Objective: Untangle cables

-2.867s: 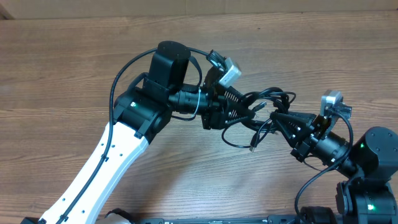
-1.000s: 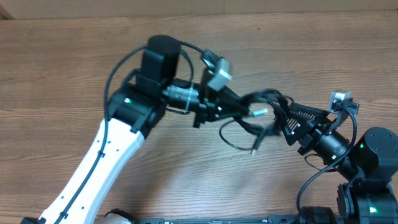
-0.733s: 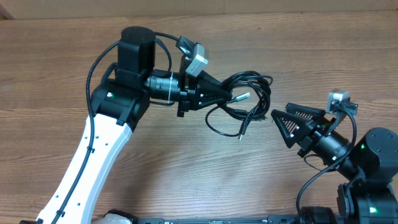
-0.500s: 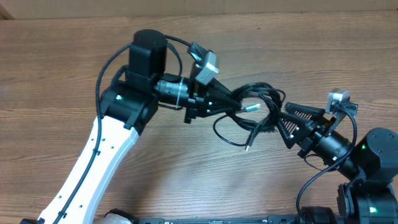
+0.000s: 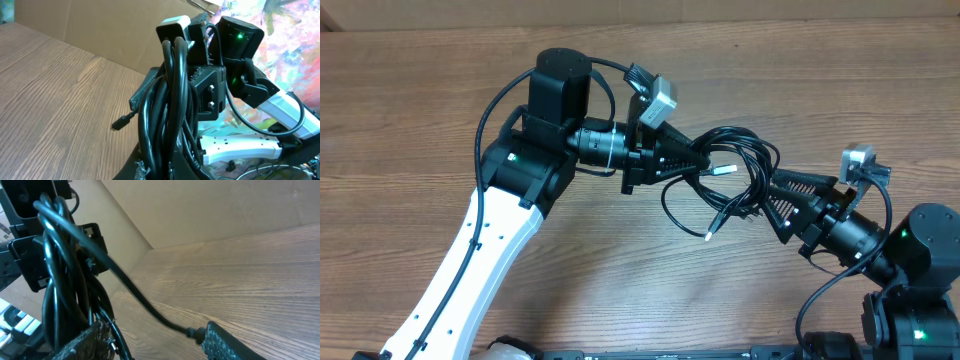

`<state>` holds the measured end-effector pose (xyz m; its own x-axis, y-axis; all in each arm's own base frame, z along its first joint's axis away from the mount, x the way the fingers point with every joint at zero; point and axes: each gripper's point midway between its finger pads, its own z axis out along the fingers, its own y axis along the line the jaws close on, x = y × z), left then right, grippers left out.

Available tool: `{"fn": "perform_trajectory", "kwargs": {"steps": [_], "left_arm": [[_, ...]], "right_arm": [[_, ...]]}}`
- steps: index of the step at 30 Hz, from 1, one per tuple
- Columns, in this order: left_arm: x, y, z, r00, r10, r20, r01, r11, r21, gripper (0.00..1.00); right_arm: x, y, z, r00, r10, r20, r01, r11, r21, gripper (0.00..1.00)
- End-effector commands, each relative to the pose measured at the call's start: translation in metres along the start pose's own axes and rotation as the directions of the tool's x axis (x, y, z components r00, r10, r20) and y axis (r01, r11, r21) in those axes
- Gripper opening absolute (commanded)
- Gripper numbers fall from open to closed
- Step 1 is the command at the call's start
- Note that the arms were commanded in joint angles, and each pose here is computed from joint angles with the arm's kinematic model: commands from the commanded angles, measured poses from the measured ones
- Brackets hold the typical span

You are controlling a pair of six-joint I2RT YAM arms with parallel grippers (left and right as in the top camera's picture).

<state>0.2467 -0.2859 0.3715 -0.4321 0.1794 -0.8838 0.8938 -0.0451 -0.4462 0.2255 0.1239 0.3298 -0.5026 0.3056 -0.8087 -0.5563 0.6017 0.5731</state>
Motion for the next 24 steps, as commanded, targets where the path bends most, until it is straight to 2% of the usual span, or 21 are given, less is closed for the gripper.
{"fn": "perform_trajectory", "kwargs": {"steps": [1, 3, 10, 18, 24], "left_arm": [[-0.009, 0.0, -0.004, 1.0, 0.004, 0.015, -0.003, 0.998, -0.064, 0.04], [-0.008, 0.007, -0.004, 1.0, -0.021, 0.019, 0.023, 0.994, -0.106, 0.04], [-0.004, 0.007, 0.002, 0.999, -0.038, 0.004, 0.038, 0.992, -0.117, 0.04], [0.007, -0.022, 0.036, 0.998, -0.015, -0.055, 0.013, 1.0, -0.026, 0.04], [0.007, -0.023, 0.037, 0.998, -0.01, -0.055, 0.009, 1.0, -0.023, 0.04]], "right_arm": [[0.0, 0.015, -0.003, 0.999, -0.031, -0.01, 0.03, 0.997, -0.066, 0.6], [0.001, 0.017, -0.003, 0.999, -0.031, -0.017, 0.03, 0.996, -0.079, 0.6], [-0.004, 0.021, -0.003, 0.999, -0.052, 0.0, 0.052, 0.994, -0.093, 0.6], [-0.009, 0.016, -0.003, 0.998, -0.059, 0.024, 0.06, 0.996, -0.061, 0.6], [-0.008, 0.011, -0.002, 0.999, -0.047, 0.025, 0.048, 0.998, -0.036, 0.59]]}}
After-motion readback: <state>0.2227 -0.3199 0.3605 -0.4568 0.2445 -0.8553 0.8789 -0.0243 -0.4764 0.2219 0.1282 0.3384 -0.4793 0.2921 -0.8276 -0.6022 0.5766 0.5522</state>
